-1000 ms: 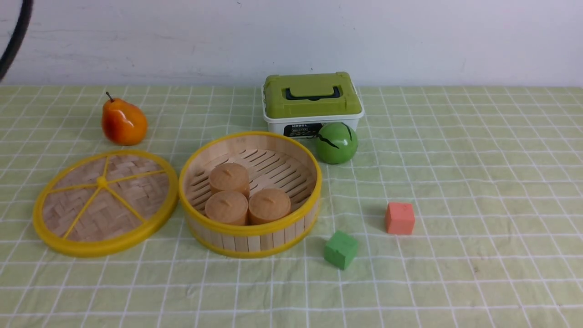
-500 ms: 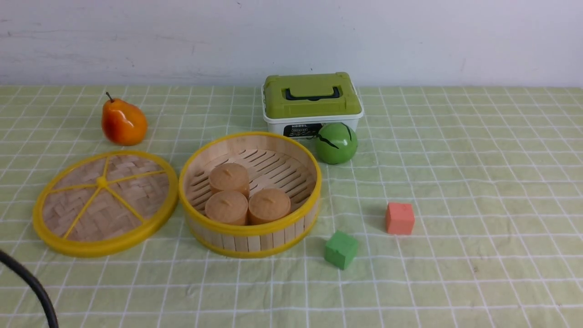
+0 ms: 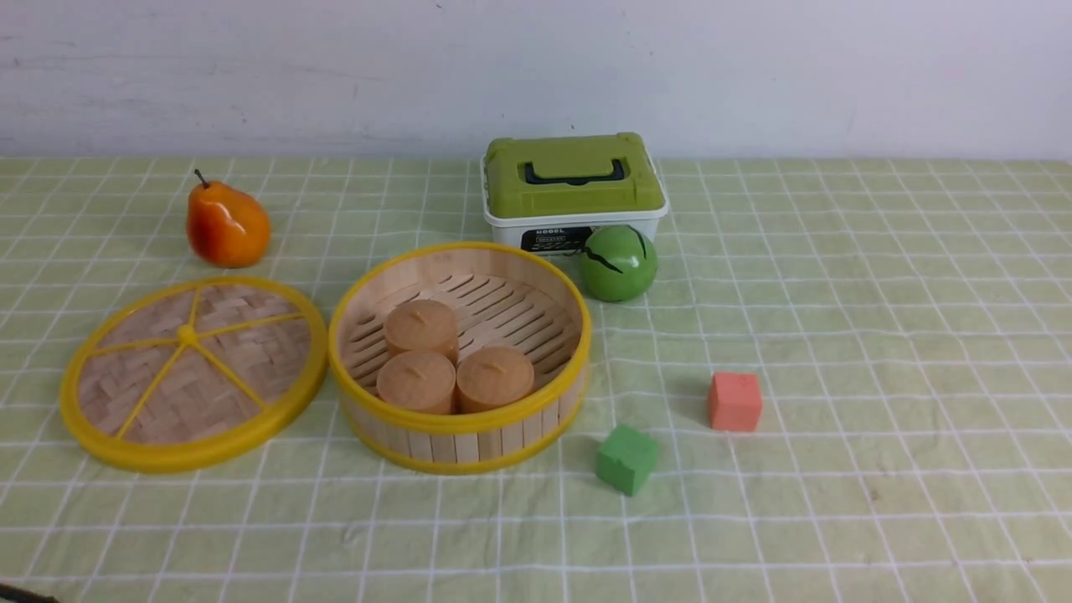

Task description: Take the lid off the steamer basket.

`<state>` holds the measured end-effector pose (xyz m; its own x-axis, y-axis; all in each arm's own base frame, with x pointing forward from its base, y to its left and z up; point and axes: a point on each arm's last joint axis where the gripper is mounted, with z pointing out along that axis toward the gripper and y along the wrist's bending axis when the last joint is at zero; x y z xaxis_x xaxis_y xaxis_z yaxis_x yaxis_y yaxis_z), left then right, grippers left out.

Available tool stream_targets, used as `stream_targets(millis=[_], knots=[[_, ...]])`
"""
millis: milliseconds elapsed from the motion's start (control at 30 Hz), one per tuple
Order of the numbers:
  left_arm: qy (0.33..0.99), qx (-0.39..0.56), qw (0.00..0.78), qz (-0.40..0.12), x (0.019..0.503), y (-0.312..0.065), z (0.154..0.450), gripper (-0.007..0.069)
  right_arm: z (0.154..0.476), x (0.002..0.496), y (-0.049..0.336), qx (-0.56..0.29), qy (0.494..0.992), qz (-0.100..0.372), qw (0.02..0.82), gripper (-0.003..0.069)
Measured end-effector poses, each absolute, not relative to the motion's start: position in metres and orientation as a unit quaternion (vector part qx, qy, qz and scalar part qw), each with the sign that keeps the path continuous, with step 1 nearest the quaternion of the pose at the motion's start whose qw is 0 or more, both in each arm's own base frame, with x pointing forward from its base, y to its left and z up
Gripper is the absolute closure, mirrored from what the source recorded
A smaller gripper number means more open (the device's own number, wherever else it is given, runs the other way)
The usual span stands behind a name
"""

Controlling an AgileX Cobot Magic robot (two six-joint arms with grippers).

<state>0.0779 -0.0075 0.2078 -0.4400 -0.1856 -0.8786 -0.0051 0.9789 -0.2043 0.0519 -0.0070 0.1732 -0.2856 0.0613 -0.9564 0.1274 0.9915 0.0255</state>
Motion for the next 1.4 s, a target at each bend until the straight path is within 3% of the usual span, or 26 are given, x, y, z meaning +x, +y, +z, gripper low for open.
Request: stream_targets(millis=[267, 567, 1400], knots=[[0.762, -0.045, 0.638, -0.103, 0.056, -0.006, 0.185, 0.0638, 0.173, 0.052, -0.007, 0.059, 0.801, -0.028, 0.595, 0.0418], [0.809, -0.045, 0.577, -0.102, 0.052, -0.008, 0.169, 0.0637, 0.173, 0.052, -0.007, 0.059, 0.801, -0.028, 0.595, 0.0418], [0.813, -0.023, 0.575, -0.086, 0.051, -0.008, 0.168, 0.0637, 0.173, 0.052, -0.007, 0.059, 0.801, -0.028, 0.595, 0.0418]])
